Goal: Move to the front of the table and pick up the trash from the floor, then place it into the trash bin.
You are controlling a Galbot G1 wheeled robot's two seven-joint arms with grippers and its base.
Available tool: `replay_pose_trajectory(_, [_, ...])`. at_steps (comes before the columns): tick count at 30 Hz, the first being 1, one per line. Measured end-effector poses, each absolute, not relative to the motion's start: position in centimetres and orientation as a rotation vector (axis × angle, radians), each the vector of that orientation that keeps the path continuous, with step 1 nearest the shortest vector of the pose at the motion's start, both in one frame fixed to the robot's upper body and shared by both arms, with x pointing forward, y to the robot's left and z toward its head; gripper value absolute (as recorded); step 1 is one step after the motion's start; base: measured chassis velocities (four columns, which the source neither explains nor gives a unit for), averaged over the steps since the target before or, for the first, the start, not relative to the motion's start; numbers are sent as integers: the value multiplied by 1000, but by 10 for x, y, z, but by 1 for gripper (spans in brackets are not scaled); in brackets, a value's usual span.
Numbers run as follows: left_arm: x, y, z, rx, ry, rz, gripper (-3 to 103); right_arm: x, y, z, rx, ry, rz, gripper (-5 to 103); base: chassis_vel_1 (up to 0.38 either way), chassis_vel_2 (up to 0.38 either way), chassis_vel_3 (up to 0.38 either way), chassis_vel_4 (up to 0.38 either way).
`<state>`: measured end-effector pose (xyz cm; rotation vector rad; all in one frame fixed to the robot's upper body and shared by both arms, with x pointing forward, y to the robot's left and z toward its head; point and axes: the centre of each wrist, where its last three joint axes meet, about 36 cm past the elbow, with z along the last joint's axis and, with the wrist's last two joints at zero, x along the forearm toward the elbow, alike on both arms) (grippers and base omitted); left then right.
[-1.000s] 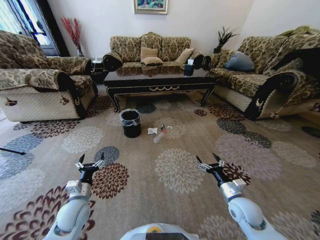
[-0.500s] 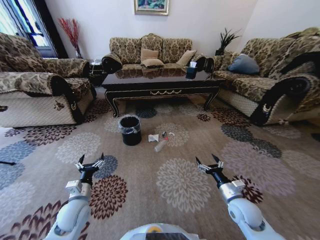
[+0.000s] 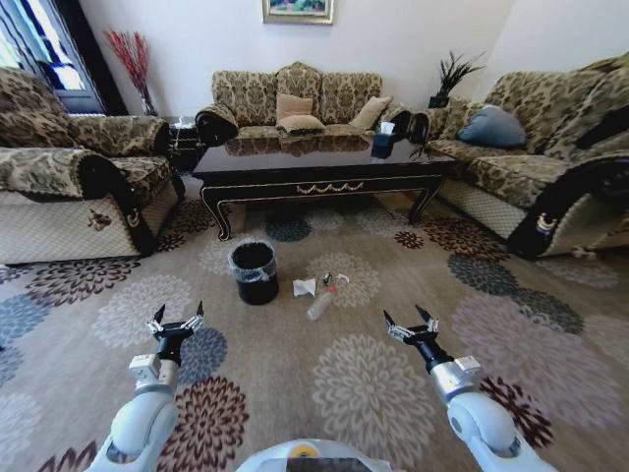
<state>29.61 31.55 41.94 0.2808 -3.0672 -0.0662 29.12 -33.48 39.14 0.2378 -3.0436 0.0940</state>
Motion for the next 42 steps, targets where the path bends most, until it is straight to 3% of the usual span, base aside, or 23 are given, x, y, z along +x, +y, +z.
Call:
replay_pose_trajectory(24, [329,328,440,285,-3003,-128,100,290,-333,388,210,-3043,92,100,-189,193,195,-192])
replay_pose_trajectory(34, [375,328,481,256,-2741,-76,100,283,-329,382,202,-3028,96,100,-20,18,15,-17])
replay_pose_trajectory(42, [397,344,499,284,-2606,-161,100,298,-323,374,262,-3018,104,100,0,0,0,0])
